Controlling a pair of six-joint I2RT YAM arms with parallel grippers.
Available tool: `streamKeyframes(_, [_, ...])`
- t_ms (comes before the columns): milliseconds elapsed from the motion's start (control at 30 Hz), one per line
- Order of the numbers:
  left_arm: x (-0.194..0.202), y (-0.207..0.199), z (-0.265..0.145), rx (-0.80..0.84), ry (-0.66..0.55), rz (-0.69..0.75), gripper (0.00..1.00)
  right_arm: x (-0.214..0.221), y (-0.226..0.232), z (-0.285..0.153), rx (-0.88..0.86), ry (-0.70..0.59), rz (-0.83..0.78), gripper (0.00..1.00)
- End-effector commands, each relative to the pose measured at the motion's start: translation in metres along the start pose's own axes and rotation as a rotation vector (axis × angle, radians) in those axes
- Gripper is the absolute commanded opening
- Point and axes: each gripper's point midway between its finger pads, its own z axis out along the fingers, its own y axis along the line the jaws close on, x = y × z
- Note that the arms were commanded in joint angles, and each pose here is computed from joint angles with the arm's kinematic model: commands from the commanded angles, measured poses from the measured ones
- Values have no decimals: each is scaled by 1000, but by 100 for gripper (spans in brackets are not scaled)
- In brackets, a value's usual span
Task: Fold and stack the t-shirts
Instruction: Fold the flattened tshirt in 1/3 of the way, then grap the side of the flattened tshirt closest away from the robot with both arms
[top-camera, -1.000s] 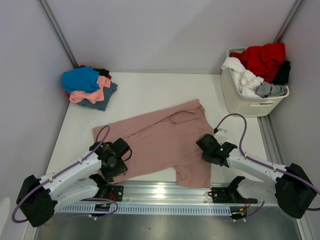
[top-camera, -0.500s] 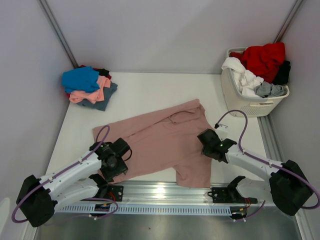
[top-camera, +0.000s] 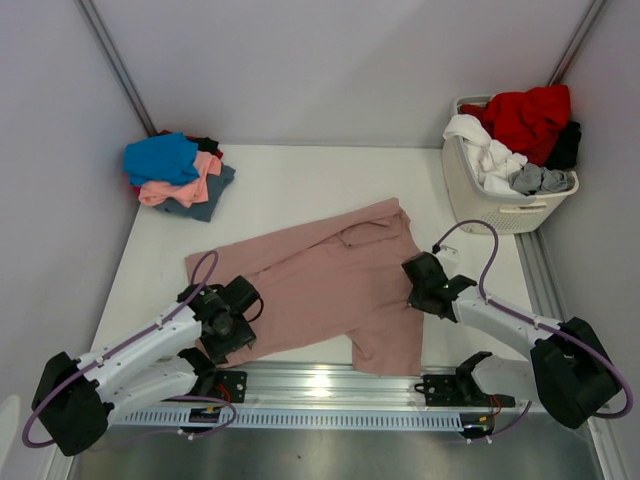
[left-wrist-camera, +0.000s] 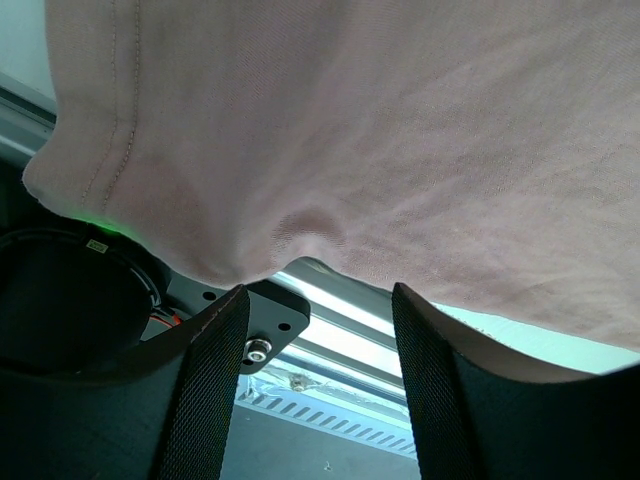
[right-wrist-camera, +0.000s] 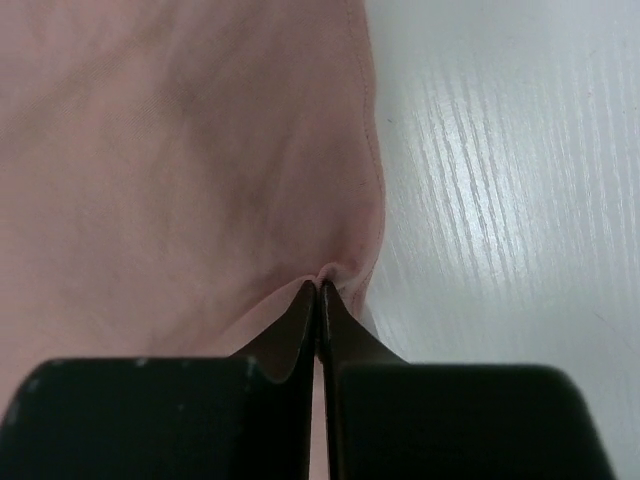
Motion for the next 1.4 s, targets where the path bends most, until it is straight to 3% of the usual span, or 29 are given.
streamKeyframes(0, [4, 9, 1, -27, 11, -11, 63, -10, 11, -2, -40, -19, 17, 0])
streamKeyframes(500, [3, 7, -1, -13, 4, -1, 63, -129, -28, -2, 158, -266, 228, 0])
streamKeyframes(767, [4, -5, 1, 16, 22, 72, 64, -120, -17, 9, 113, -207, 238, 0])
streamKeyframes(1200, [39, 23, 1, -82, 121, 160, 60, -115, -5, 18, 75, -171, 193, 0])
streamKeyframes(1300, [39, 23, 5, -92, 110, 143, 51, -113, -1, 14, 58, -173, 194, 0])
streamKeyframes(1333, [39, 20, 7, -85, 109, 142, 35, -112, 0, 13, 53, -175, 190, 0])
streamKeyframes(1367, [41, 23, 11, -101, 119, 146, 26, -113, 1, 11, 46, -180, 190, 0])
